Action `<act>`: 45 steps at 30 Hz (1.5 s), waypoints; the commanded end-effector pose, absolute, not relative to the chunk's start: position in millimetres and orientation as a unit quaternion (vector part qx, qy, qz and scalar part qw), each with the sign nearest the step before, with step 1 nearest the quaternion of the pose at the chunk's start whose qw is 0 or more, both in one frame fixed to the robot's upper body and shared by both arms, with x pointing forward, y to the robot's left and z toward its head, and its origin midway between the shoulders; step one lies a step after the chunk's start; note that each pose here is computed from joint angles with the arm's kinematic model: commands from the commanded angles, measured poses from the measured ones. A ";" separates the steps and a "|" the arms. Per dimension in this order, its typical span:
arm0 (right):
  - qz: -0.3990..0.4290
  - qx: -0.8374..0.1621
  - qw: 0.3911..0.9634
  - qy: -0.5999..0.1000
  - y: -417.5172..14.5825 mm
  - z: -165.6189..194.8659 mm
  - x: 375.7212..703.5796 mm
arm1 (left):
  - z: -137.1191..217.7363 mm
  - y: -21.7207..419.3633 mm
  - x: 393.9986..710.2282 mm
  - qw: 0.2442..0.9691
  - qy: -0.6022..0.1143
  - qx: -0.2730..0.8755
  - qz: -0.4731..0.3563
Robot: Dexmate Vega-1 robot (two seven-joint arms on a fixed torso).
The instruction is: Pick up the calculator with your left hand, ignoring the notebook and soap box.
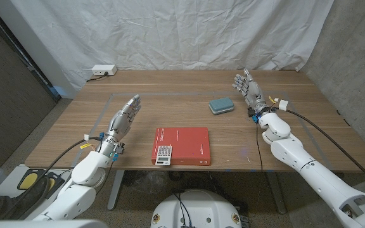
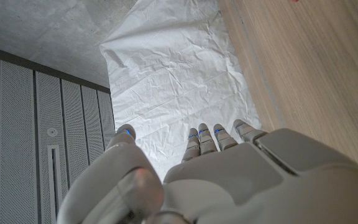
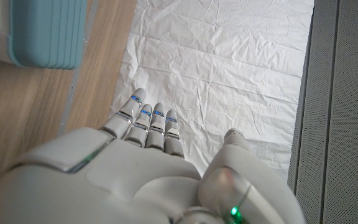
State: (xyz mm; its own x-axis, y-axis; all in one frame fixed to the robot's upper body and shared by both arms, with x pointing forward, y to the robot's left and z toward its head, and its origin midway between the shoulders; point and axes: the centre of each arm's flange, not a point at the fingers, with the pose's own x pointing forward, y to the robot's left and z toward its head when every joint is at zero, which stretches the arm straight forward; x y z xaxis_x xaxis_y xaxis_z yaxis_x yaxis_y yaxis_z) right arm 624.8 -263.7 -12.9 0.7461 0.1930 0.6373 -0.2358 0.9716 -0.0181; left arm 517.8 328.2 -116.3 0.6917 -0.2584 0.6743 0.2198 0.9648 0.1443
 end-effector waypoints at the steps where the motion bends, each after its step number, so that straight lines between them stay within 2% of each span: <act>1: 0.119 0.035 0.933 -0.339 -258.7 -11.4 626.4 | -118.9 331.7 496.0 0.911 -0.391 0.039 -0.124; 33: 0.119 0.032 0.934 -0.335 -257.3 -15.8 620.0 | -143.2 328.8 470.6 0.900 -0.417 0.042 -0.120; 45: 0.121 0.034 0.931 -0.342 -256.4 -11.6 620.3 | -156.5 326.9 449.2 0.898 -0.422 0.052 -0.110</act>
State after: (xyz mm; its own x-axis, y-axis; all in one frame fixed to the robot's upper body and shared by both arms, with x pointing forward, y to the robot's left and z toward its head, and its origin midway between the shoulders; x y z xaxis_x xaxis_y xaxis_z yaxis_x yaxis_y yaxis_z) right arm 620.1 -257.4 -14.6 0.7433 0.1984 0.6388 -0.2426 0.9699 -0.0190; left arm 465.6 328.4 -145.3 0.6206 -0.2462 0.7445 0.1702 0.9691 0.1786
